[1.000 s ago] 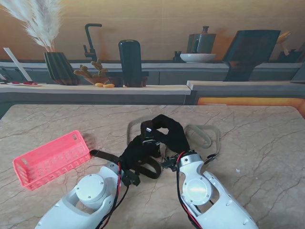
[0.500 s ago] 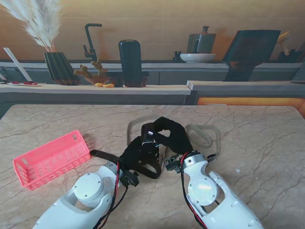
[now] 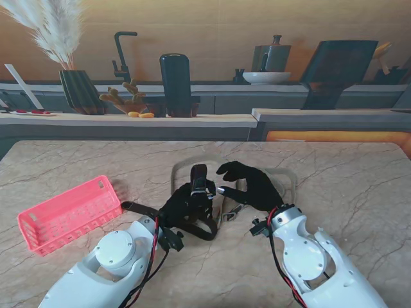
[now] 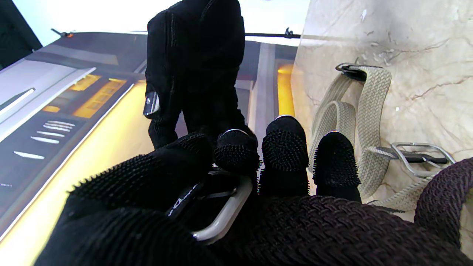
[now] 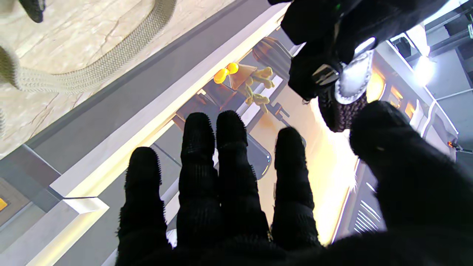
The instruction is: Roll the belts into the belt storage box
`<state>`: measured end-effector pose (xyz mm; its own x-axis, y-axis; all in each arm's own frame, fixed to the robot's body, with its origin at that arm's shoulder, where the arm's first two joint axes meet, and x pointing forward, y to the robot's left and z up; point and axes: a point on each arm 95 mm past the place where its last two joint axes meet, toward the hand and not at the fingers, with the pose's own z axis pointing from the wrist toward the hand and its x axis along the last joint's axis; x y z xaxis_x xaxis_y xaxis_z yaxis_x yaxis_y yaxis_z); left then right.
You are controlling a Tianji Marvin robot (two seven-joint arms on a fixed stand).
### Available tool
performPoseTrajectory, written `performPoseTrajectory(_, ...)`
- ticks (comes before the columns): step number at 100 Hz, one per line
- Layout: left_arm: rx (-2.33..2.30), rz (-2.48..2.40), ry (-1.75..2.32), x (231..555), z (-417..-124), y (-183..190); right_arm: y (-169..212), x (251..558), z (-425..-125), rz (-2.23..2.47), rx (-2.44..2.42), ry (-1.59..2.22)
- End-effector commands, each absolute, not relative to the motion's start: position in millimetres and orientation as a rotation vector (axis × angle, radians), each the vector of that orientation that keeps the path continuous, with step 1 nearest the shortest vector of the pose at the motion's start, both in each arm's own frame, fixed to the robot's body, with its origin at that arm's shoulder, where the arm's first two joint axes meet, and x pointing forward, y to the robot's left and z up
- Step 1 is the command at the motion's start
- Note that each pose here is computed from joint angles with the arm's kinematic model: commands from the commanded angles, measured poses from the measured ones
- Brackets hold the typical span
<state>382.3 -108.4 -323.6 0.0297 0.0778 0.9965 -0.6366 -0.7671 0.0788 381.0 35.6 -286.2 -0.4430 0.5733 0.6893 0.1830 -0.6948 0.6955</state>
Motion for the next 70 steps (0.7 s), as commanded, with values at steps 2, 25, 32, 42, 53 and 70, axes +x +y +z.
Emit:
performPoseTrajectory(2, 1.786, 1.802, -0.597, 381.5, -325.5, -108.6, 30.5, 377.0, -286.3, 2.221, 1.515, 1.151)
performPoseTrajectory(25, 1.748, 1.802, -0.688, 379.7, -327.4, -110.1, 26.5, 381.0, -287.9, 2.267, 1.725, 1.25)
performPoseTrajectory(32, 1.734, 1.801, -0.713, 378.8, -328.0, -111.0, 29.7, 385.3, -289.5, 2.272, 1.752, 1.249)
performPoseTrajectory(42, 1.72, 1.796, -0.737, 377.9, -328.6, -111.5, 35.5, 390.6, -291.4, 2.277, 1.771, 1.257)
performPoseTrajectory(53, 1.707, 1.795, -0.754, 377.4, -328.7, -111.2, 40.7, 395.6, -292.4, 2.28, 1.795, 1.28)
performPoseTrajectory(70, 1.706, 1.784, -0.768, 377.5, -329.3, -110.8, 48.2, 400.1, -292.5, 2.317, 1.866, 1.312)
